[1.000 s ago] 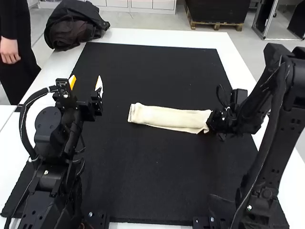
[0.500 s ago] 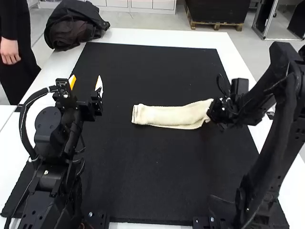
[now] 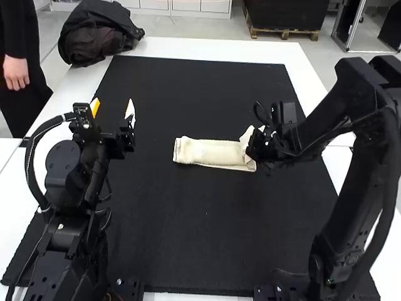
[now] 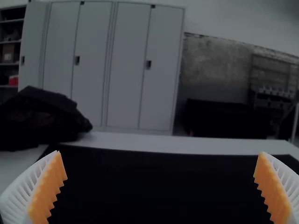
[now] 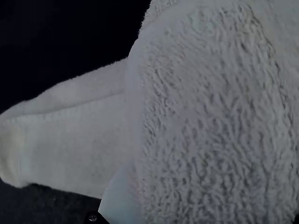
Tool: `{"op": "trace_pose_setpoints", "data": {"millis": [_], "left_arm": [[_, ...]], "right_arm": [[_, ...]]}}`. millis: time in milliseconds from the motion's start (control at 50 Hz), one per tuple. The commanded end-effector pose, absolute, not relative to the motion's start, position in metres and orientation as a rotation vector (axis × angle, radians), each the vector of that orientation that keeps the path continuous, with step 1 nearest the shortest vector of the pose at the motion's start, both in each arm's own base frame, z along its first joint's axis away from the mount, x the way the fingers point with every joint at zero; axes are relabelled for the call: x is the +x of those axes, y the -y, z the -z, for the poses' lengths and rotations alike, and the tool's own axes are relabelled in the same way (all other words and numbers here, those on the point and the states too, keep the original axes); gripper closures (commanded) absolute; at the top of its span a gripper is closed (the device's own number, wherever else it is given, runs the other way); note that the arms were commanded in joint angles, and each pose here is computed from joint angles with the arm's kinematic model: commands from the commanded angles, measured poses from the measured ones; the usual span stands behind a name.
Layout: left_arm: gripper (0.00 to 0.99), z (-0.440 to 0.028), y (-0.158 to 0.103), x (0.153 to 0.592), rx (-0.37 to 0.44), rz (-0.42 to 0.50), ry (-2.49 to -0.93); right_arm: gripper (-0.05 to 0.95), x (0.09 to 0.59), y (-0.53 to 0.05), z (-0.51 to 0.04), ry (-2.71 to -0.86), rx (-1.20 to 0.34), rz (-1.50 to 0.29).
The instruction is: Fold the towel.
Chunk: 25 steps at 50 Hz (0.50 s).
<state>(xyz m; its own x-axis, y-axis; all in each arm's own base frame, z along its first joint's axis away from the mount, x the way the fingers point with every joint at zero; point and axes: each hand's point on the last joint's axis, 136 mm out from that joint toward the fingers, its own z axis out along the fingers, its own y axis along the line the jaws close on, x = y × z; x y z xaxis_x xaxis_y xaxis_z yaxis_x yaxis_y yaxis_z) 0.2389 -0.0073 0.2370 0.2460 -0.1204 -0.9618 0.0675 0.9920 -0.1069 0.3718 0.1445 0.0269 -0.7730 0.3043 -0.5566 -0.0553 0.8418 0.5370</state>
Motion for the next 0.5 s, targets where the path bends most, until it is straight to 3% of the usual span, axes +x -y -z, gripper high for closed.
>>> {"op": "trace_pose_setpoints", "data": {"millis": [0,480], "left_arm": [[0.052,-0.240,0.011,0.237,-0.027,0.138,-1.300],[0.052,-0.264,0.011,0.230,-0.005,0.111,-1.225]], "right_arm": [[0.91,0.387,-0.157,-0.044,-2.304,0.164,-0.711],[0.91,0.397,-0.205,-0.055,-2.276,0.057,-0.763]]}}
